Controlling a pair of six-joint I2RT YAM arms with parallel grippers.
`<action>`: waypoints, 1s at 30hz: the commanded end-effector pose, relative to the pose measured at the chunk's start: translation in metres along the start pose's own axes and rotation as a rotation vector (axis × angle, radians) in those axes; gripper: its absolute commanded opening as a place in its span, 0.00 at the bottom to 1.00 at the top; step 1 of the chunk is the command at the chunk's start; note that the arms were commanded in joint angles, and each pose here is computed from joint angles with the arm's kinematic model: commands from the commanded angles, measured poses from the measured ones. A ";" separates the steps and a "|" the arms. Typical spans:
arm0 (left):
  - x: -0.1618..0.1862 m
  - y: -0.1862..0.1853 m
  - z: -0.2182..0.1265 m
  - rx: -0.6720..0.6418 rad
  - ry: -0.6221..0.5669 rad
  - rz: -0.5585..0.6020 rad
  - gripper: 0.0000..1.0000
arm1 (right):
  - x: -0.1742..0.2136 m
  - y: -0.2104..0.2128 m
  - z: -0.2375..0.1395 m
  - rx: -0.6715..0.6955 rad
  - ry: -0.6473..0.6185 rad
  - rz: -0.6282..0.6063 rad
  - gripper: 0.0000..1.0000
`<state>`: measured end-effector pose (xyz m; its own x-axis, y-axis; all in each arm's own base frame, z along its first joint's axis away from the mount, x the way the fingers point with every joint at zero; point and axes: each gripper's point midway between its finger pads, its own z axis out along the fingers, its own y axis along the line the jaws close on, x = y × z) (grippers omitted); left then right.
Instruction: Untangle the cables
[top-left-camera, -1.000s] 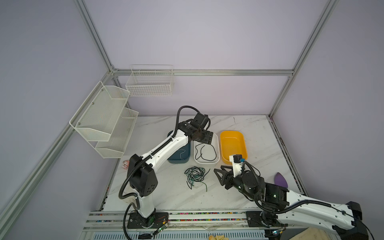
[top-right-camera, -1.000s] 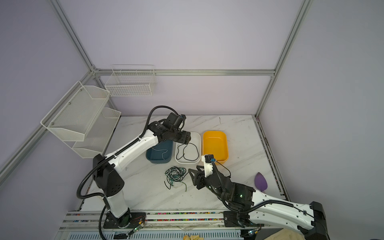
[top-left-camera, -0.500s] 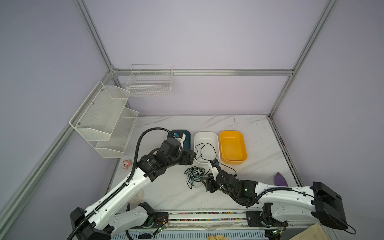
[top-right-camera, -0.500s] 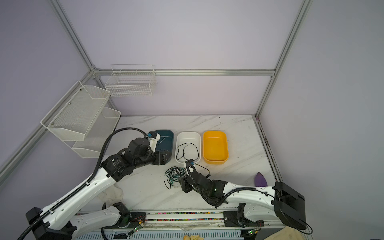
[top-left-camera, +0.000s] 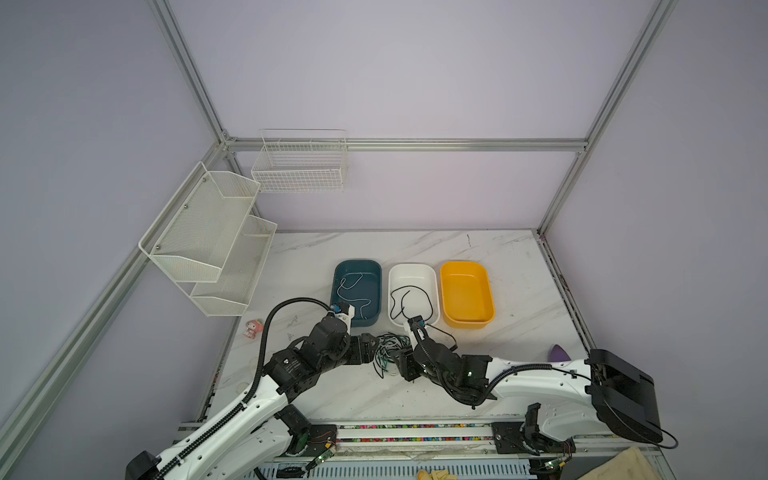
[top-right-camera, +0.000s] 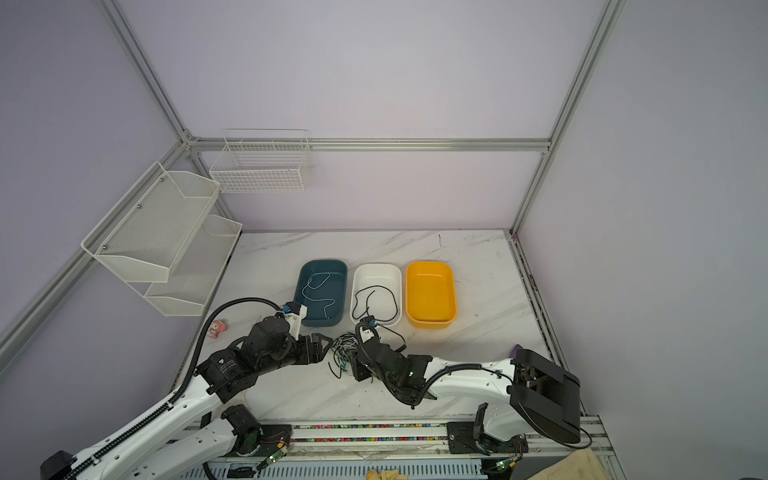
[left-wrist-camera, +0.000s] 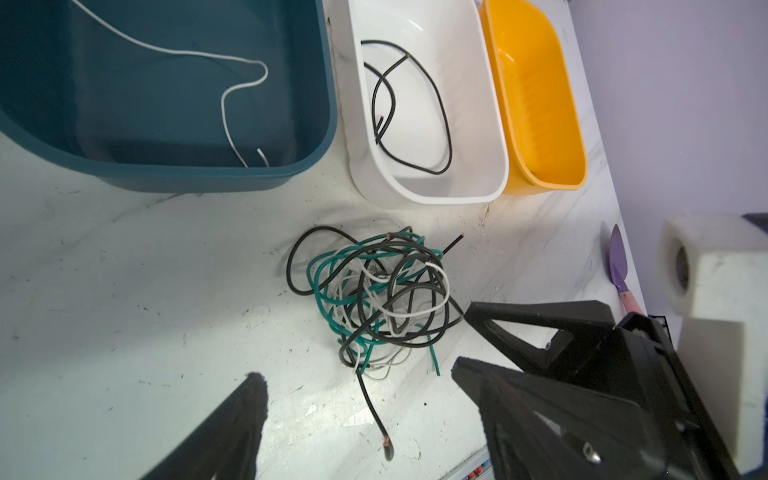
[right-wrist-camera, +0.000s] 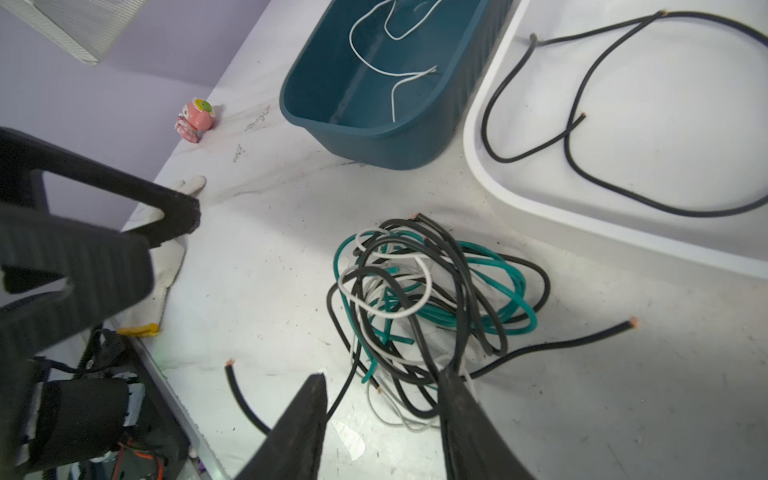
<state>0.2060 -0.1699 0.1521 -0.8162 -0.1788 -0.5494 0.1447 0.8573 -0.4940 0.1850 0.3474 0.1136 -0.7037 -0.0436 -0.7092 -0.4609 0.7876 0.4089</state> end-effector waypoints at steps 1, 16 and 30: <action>0.014 0.003 0.012 0.031 0.022 -0.037 0.80 | -0.003 -0.013 0.002 0.080 -0.028 0.013 0.45; 0.039 0.010 0.042 0.062 0.091 -0.100 0.80 | 0.003 -0.024 0.014 0.136 -0.041 -0.013 0.32; 0.045 0.005 0.059 0.102 0.107 -0.129 0.79 | -0.014 -0.019 -0.002 0.095 -0.092 -0.011 0.31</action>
<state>0.2033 -0.1970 0.0900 -0.8847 -0.2220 -0.4099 0.0791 0.7951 -0.6013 0.1992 0.3350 0.1086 -0.6633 -0.0220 -0.7480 -0.4162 0.8416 0.3443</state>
